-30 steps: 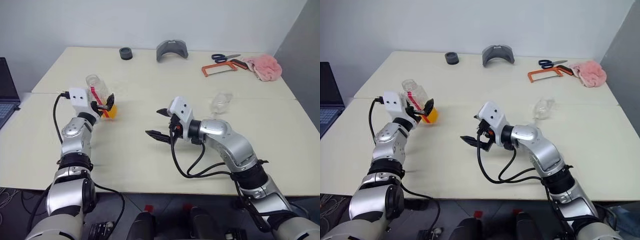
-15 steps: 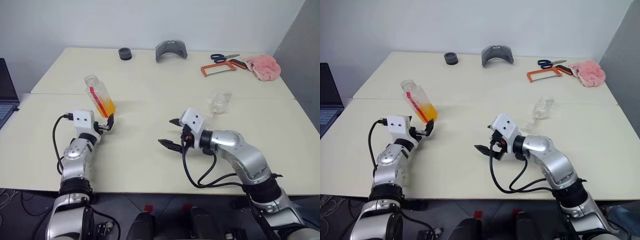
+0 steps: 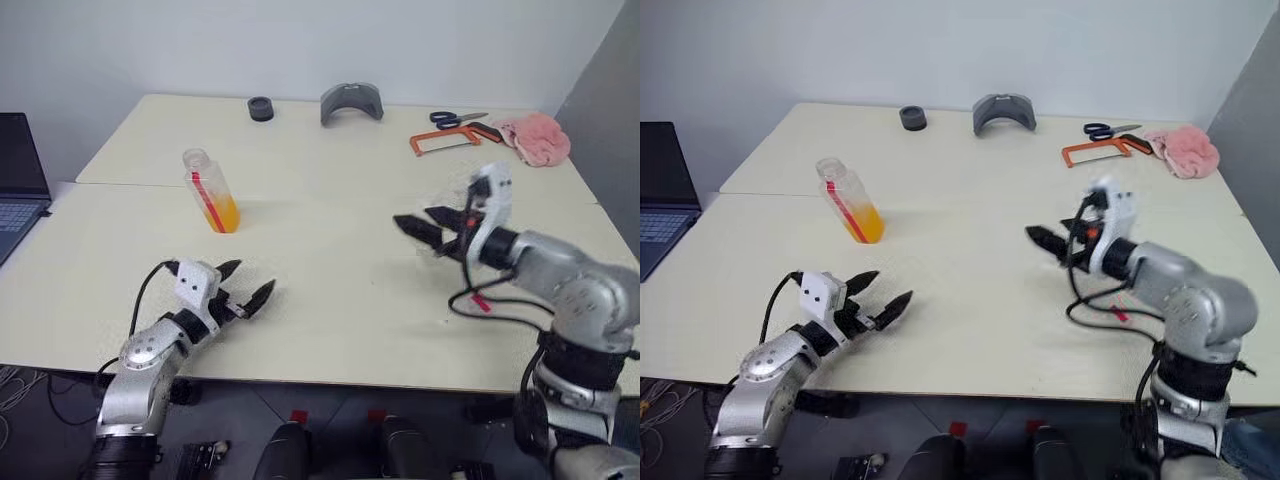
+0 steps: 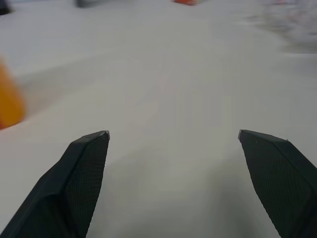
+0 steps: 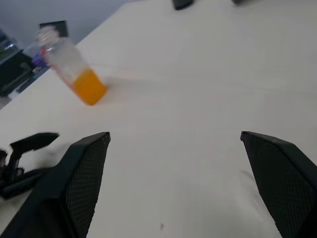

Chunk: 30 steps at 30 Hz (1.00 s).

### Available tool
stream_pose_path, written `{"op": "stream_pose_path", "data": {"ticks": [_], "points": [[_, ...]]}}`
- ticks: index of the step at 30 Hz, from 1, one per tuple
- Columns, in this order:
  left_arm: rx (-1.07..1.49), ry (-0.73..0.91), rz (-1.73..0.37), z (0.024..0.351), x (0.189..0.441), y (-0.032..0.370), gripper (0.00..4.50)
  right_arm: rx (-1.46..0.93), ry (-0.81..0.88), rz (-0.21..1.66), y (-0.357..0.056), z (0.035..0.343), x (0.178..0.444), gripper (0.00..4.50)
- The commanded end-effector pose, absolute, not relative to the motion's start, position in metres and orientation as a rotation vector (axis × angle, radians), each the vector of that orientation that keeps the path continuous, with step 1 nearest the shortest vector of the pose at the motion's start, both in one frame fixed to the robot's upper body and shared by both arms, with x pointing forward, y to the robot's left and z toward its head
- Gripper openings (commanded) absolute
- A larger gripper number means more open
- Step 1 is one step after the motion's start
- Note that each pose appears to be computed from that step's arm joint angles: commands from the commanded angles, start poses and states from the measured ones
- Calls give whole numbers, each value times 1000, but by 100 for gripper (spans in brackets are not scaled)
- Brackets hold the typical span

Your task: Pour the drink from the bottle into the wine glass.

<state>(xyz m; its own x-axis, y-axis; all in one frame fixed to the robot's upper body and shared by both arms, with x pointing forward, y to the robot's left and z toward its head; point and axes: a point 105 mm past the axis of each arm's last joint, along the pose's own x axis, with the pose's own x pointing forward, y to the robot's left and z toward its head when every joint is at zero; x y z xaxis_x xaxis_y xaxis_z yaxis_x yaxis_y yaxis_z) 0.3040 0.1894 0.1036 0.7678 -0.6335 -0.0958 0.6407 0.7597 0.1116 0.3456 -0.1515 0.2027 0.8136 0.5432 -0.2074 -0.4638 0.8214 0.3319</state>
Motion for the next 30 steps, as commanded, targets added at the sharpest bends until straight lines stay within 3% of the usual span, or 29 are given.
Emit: {"op": "stream_pose_path", "data": {"ticks": [1, 9, 28, 30], "points": [[188, 56, -933, 124, 295, 168, 448, 363, 389, 367, -194, 197, 364, 450], [315, 62, -1166, 144, 301, 148, 448, 522, 573, 342, -206, 170, 393, 450], [331, 31, -1253, 153, 305, 129, 448, 643, 613, 430, -182, 145, 427, 450], [333, 32, -1253, 153, 305, 129, 450, 656, 614, 446, -178, 145, 428, 386]]}}
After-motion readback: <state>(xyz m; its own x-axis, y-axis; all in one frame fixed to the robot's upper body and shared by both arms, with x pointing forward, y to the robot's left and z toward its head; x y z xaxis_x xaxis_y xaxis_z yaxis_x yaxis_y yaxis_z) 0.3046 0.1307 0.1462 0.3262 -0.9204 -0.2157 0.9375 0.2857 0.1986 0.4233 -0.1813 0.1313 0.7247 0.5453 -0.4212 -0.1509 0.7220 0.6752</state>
